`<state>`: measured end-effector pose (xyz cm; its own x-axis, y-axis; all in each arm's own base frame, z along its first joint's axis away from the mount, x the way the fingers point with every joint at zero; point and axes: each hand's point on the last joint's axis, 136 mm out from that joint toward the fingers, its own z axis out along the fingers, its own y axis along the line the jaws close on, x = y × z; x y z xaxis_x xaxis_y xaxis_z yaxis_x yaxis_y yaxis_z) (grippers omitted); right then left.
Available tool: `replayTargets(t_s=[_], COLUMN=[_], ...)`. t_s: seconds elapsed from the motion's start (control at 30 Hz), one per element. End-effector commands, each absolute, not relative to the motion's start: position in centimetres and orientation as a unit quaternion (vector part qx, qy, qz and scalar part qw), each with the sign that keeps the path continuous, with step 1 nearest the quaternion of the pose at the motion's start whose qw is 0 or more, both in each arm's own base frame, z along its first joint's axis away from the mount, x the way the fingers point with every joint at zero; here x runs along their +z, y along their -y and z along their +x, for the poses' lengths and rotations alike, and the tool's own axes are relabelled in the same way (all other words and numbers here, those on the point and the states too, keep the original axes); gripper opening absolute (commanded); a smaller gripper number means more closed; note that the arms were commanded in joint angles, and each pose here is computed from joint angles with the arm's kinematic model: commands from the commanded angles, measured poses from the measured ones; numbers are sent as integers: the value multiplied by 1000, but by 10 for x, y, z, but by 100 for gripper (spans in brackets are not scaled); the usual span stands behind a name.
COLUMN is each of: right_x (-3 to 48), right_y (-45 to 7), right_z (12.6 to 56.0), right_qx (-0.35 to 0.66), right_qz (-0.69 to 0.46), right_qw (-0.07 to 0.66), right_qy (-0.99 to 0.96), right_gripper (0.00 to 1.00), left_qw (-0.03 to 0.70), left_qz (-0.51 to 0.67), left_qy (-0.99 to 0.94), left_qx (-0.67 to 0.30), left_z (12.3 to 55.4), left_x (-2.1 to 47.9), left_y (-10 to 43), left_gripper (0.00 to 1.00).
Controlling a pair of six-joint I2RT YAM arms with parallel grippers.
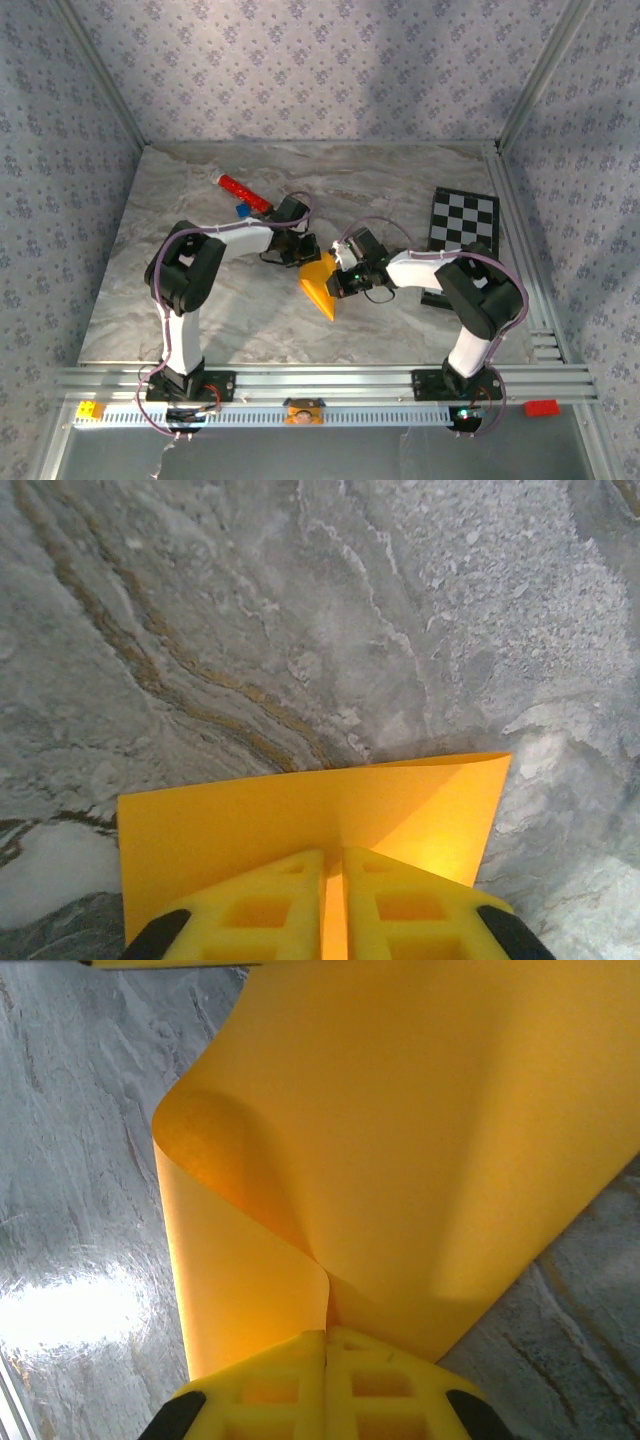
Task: Fold a paper plane with a square sheet of paper (pick it up from the middle)
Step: Third fold the triangle at the center of the table.
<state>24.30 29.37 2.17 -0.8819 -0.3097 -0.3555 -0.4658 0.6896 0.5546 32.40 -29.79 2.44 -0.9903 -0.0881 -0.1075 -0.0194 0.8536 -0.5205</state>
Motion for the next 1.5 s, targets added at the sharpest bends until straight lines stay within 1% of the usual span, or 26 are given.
replayTargets(t_s=[0.0, 0.17, 0.27, 0.4, 0.5, 0.6, 0.67, 0.8, 1.03, 1.13, 1.47], right_x=[9, 6, 5, 6, 6, 6, 7, 9, 7, 7, 5], right_y=[-288, -287, -286, -286, -286, -286, -286, -287, -286, -286, -285], right_z=[242, 240, 240, 240, 242, 243, 244, 246, 246, 246, 245], right_qx=[306, 304, 304, 304, 306, 308, 309, 310, 307, 307, 305], right_qz=[-218, -215, -216, -216, -214, -213, -212, -212, -210, -209, -209], right_qw=[106, 102, 102, 103, 105, 105, 106, 108, 108, 107, 105], right_qy=[-921, -922, -922, -922, -922, -921, -921, -920, -922, -922, -923], right_gripper=[0, 0, 0, 0, 0, 0, 0, 0, 0, 0, 0], left_qw=[64, 93, 116, 153, 166, 164, 158, 138, 122, 111, 74], left_qz=[-15, -7, -11, -34, -51, -56, -62, -78, -92, -96, -94], left_qy=[-969, -961, -959, -952, -943, -927, -913, -888, -875, -872, -890], left_qx=[-240, -260, -259, -264, -285, -332, -370, -432, -459, -466, -440], left_z=[325, 339, 344, 342, 329, 312, 300, 275, 252, 249, 239], left_x=[27, 53, 72, 96, 105, 113, 117, 109, 90, 83, 56], left_y=[292, 301, 298, 287, 279, 279, 282, 289, 297, 301, 307], left_gripper=[16, 24, 30, 32, 27, 15, 10, 9, 8, 7, 3])
